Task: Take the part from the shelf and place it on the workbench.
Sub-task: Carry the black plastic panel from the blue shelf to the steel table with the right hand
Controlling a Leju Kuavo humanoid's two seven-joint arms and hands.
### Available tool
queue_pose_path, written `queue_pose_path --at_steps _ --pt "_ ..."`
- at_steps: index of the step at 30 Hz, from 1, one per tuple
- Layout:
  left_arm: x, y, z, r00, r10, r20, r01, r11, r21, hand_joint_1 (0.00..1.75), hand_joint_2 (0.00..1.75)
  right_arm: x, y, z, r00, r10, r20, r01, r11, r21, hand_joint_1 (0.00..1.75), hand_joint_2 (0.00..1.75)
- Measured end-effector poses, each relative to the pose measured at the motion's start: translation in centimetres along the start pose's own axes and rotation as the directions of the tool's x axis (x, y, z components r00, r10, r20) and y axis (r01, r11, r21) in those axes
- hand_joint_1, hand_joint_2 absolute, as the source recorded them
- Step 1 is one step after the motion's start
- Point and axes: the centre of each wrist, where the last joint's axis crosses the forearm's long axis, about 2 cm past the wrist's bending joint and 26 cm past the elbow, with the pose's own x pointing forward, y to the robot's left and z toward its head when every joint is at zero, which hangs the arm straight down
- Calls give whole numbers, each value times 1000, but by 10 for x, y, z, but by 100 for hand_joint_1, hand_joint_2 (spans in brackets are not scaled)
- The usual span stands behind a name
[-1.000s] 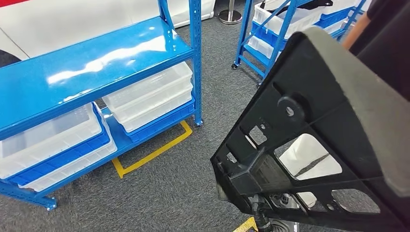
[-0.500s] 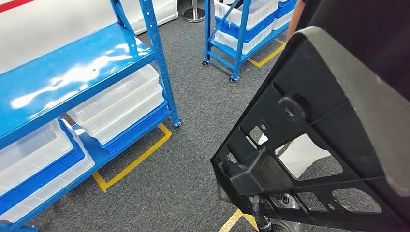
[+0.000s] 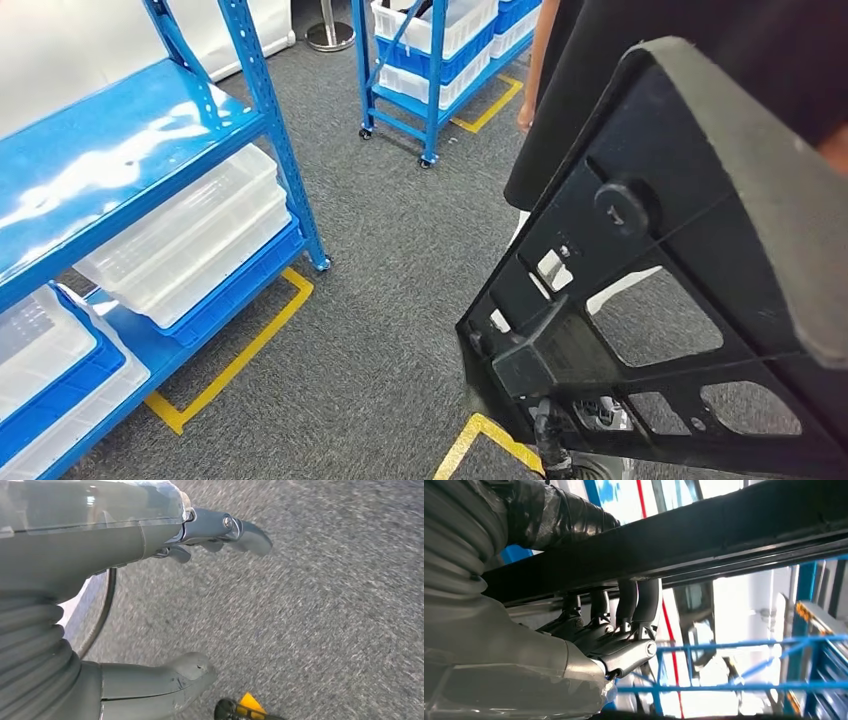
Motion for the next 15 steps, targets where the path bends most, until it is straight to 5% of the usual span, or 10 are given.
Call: queue_pose_path --at_steps 15 --pt "-1 -4 1 1000 -1 -5 1 1000 -6 0 175 7 -3 5 997 83 -2 -83 995 -64 175 175"
